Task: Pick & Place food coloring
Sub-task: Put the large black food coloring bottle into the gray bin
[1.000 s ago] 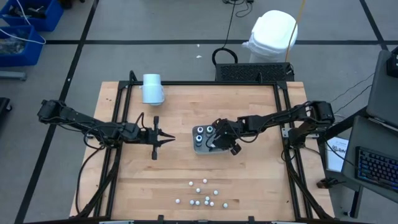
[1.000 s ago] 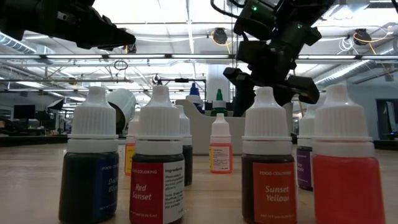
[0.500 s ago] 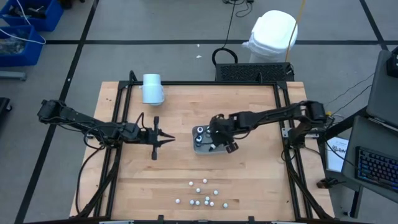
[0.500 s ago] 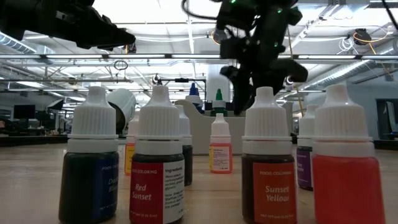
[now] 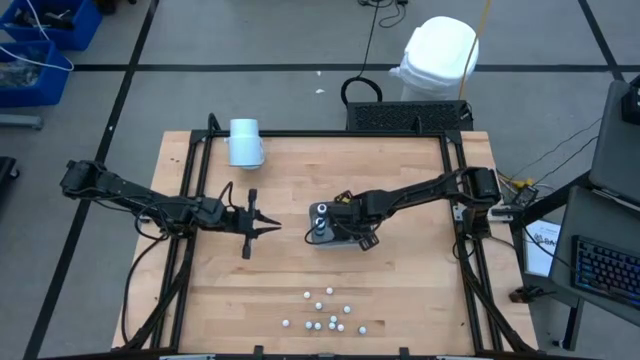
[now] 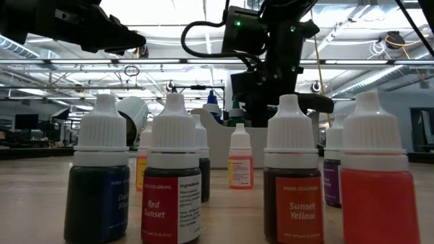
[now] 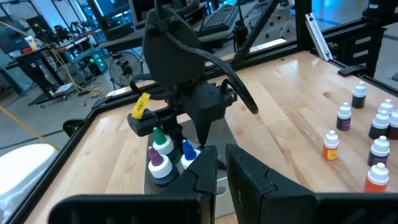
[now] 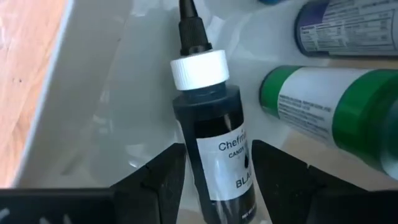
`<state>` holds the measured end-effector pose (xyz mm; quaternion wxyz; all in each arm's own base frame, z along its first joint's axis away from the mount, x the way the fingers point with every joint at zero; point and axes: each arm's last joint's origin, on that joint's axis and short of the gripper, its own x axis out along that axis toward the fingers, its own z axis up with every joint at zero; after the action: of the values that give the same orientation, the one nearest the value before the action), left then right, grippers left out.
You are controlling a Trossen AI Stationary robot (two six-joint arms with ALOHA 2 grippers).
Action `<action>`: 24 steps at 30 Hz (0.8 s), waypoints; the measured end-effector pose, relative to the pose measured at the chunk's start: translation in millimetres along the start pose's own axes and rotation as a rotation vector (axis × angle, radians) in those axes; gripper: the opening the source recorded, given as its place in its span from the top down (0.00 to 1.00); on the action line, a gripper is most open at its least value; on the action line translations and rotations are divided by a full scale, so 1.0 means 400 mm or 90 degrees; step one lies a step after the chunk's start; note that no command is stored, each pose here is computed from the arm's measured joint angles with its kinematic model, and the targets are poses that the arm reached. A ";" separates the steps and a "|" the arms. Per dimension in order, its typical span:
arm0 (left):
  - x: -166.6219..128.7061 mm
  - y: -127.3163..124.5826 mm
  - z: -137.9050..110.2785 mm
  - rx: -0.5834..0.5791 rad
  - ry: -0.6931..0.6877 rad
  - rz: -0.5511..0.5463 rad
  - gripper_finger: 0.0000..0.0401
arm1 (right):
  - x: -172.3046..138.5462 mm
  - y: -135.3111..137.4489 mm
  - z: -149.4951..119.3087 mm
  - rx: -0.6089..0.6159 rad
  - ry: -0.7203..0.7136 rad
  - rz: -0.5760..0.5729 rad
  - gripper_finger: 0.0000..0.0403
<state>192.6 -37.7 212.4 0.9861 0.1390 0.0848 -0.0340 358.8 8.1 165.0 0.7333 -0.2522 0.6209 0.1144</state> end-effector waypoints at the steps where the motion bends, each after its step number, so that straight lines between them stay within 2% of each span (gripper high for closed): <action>1: 0.000 0.000 0.000 0.000 0.000 0.000 0.90 | 0.000 0.000 0.000 -0.005 -0.001 0.001 0.56; 7: 0.000 0.000 0.000 -0.002 -0.001 -0.004 0.90 | 0.012 0.010 0.004 -0.034 -0.060 0.056 0.60; 17: 0.000 -0.001 0.000 -0.009 -0.002 -0.006 0.90 | 0.013 0.010 0.003 -0.031 -0.059 0.054 0.72; 24: 0.000 -0.001 0.001 -0.009 -0.003 -0.006 0.90 | 0.004 0.011 -0.003 -0.029 -0.031 0.016 0.77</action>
<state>192.6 -38.0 212.6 0.9871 0.1313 0.0837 -0.0380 356.0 11.1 162.3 0.7407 -0.2581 0.6035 0.1436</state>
